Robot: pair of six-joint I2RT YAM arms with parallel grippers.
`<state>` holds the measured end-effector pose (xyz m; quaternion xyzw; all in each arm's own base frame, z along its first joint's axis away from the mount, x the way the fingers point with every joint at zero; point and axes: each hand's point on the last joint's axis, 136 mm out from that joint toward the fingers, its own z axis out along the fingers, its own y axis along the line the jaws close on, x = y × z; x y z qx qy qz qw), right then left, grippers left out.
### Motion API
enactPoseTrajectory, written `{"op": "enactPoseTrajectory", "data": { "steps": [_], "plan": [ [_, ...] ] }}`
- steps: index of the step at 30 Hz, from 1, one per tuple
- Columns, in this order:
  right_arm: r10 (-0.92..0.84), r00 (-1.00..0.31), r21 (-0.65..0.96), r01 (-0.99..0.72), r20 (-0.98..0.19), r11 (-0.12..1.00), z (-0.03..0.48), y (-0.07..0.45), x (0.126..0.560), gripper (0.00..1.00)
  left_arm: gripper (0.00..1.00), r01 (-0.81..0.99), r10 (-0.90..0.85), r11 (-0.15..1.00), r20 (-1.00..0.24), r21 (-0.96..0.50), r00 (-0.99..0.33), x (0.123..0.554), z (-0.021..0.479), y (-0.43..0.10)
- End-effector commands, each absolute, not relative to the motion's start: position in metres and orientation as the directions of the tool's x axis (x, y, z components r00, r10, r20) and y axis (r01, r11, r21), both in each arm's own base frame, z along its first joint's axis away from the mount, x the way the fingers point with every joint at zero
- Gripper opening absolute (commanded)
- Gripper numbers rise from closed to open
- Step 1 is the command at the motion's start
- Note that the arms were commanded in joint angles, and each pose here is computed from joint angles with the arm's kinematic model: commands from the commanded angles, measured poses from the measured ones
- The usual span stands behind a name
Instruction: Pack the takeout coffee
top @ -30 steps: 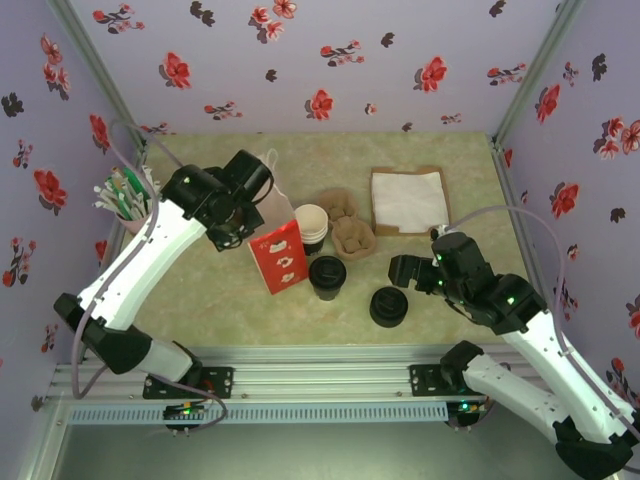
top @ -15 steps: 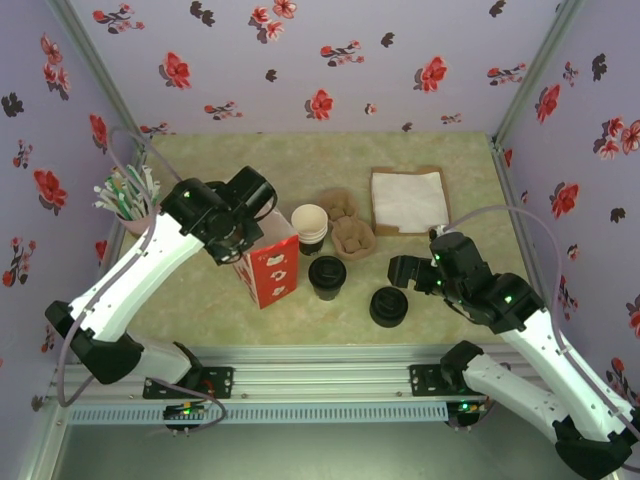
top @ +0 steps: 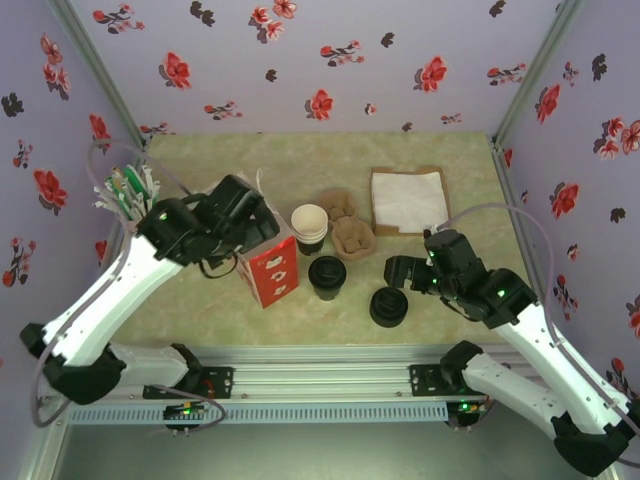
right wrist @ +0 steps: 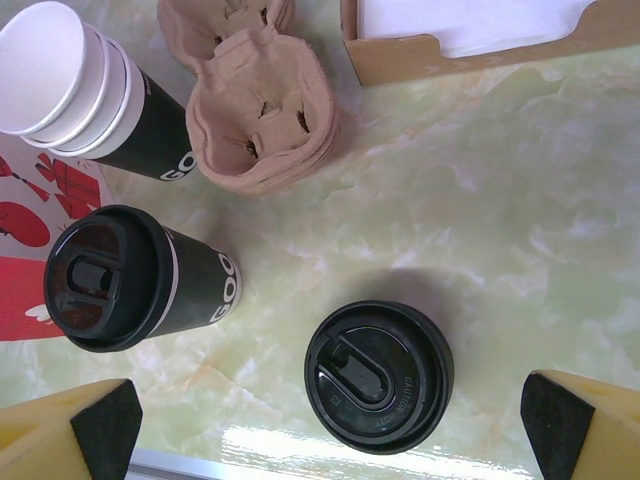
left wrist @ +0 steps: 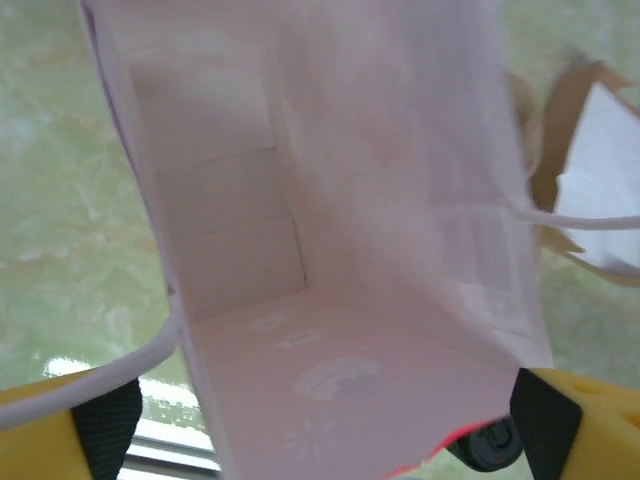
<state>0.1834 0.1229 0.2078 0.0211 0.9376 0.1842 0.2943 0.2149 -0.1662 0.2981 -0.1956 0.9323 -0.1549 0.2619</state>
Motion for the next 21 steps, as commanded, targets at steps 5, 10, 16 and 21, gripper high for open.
{"op": "enactPoseTrajectory", "data": {
  "steps": [5, 10, 16, 21],
  "plan": [
    [0.136, -0.795, 0.368, -0.116, -0.592, 0.923, 0.230, 0.132, 0.197, 0.99, 0.99, 0.045, -0.293, 0.899, -0.673, -0.436, -0.679, 0.196, 0.355, -0.135],
    [0.045, -0.824, 0.326, -0.172, -0.565, 0.930, 0.237, 0.151, 0.212, 0.97, 0.99, 0.155, -0.204, 0.920, -0.777, -0.360, -0.596, 0.184, 0.373, -0.111],
    [-0.089, -0.867, 0.229, -0.226, -0.490, 0.947, 0.233, 0.179, 0.246, 0.81, 0.99, 0.177, -0.066, 0.962, -0.807, -0.207, -0.586, 0.204, 0.389, -0.114],
    [-0.144, -0.871, 0.195, -0.261, -0.469, 0.945, 0.230, 0.204, 0.282, 0.77, 0.99, 0.192, -0.012, 0.970, -0.812, -0.152, -0.583, 0.240, 0.408, -0.123]
  ]
}}
